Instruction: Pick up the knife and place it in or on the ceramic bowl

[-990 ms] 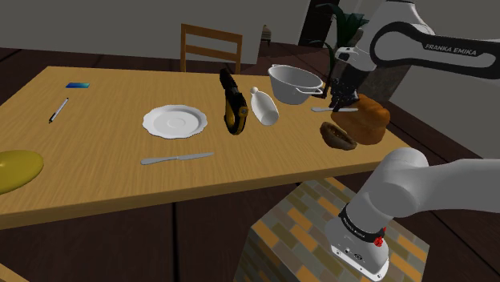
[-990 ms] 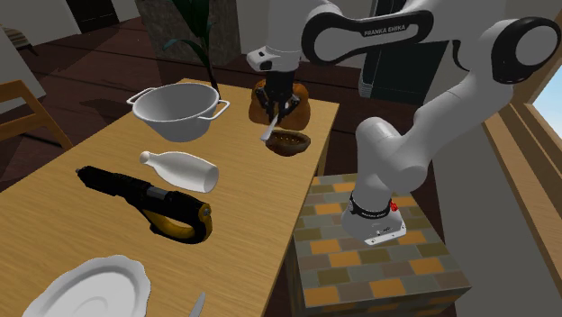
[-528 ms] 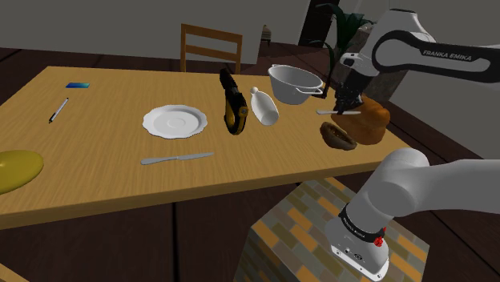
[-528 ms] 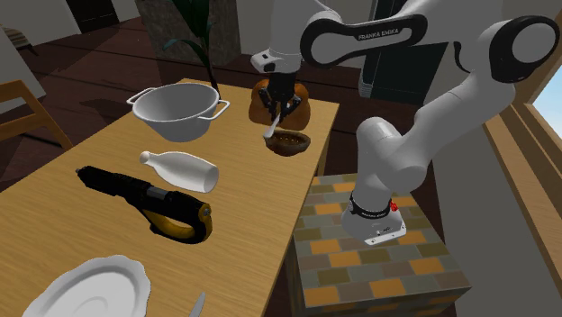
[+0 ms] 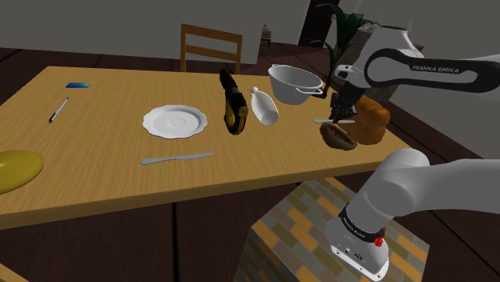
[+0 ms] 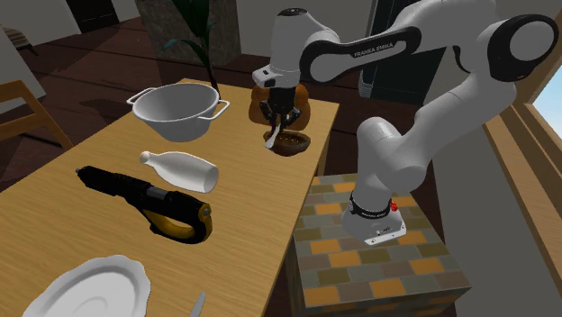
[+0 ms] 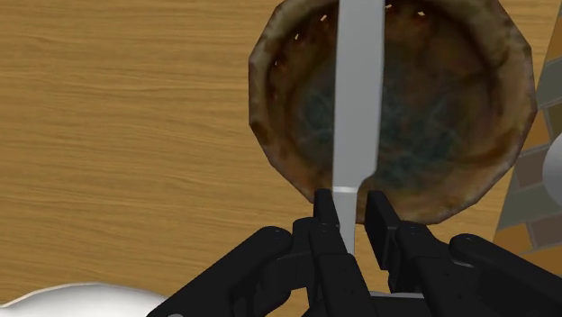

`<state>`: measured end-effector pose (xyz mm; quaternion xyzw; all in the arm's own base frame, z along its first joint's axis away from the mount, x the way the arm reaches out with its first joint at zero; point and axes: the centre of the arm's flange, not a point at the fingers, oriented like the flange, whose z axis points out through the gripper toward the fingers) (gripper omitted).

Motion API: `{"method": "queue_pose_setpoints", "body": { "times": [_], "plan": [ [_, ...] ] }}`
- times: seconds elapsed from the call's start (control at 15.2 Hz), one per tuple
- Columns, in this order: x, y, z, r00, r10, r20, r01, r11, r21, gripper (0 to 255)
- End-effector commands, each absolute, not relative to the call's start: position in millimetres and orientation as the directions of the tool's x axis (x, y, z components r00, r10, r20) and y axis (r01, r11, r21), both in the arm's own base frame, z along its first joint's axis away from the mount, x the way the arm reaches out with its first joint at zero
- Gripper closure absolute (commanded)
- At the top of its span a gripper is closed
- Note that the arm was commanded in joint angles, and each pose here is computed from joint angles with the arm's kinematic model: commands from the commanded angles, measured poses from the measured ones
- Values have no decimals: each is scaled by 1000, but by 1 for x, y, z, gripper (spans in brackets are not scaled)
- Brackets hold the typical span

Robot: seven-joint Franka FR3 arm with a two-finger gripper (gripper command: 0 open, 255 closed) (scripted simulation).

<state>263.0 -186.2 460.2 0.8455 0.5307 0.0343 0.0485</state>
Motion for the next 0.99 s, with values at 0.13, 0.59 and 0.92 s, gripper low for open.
{"method": "queue_pose_setpoints", "body": {
  "times": [0.13,0.59,0.92],
  "plan": [
    [262,-187,440,434,901,7,894,-432,119,255],
    [262,-187,440,434,901,7,894,-432,119,255],
    [262,-187,440,434,901,7,894,-432,119,0]
  ]
}}
